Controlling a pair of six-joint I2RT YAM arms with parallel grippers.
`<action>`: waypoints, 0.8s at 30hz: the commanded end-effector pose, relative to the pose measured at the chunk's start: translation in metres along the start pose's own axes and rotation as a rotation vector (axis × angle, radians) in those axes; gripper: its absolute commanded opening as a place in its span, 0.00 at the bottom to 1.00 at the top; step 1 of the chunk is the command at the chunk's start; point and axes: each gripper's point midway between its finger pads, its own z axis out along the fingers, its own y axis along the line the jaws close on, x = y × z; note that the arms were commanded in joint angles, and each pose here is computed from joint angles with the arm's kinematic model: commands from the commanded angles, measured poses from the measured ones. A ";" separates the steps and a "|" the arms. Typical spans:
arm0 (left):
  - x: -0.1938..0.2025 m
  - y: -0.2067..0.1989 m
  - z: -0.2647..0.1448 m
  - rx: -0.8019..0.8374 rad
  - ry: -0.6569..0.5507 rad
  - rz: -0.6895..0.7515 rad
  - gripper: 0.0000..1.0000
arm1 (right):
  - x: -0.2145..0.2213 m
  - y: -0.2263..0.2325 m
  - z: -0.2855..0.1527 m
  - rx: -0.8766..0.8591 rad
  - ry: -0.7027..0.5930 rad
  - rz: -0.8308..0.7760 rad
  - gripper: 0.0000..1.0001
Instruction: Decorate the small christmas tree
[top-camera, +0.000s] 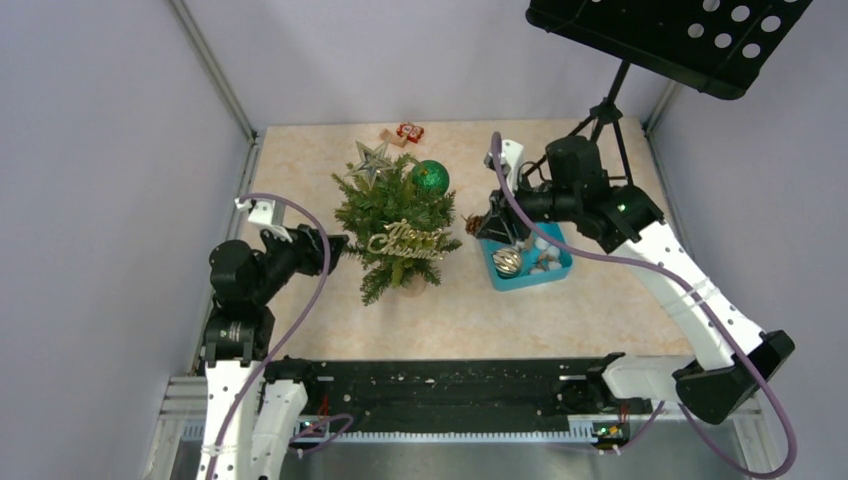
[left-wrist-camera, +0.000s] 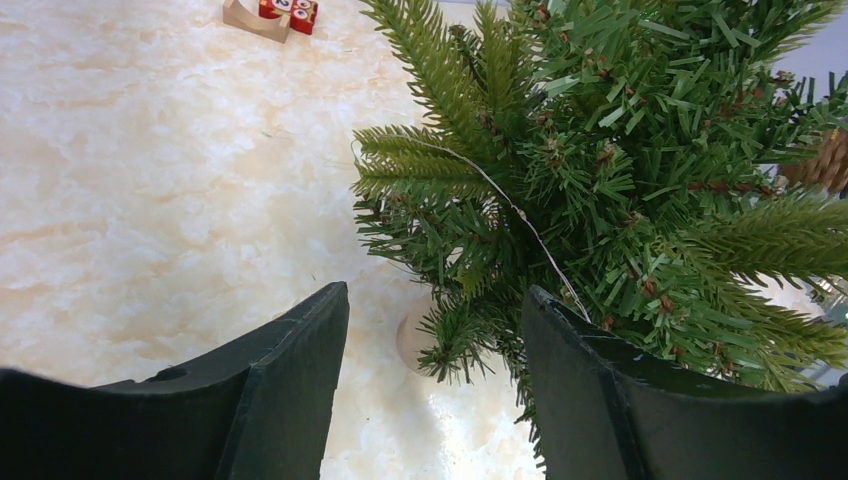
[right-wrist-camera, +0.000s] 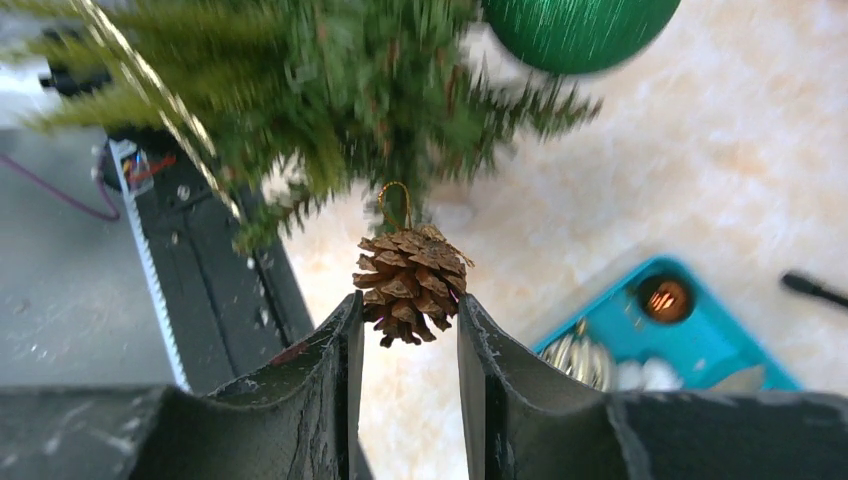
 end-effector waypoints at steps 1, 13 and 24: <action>-0.019 -0.005 0.001 0.020 -0.043 0.044 0.69 | 0.030 0.015 -0.010 -0.013 0.035 0.087 0.06; -0.022 -0.003 0.006 0.022 -0.049 0.066 0.69 | 0.045 0.004 0.011 0.057 0.044 0.118 0.02; -0.022 -0.003 0.006 0.026 -0.051 0.058 0.69 | 0.046 0.008 0.021 0.030 0.047 0.120 0.00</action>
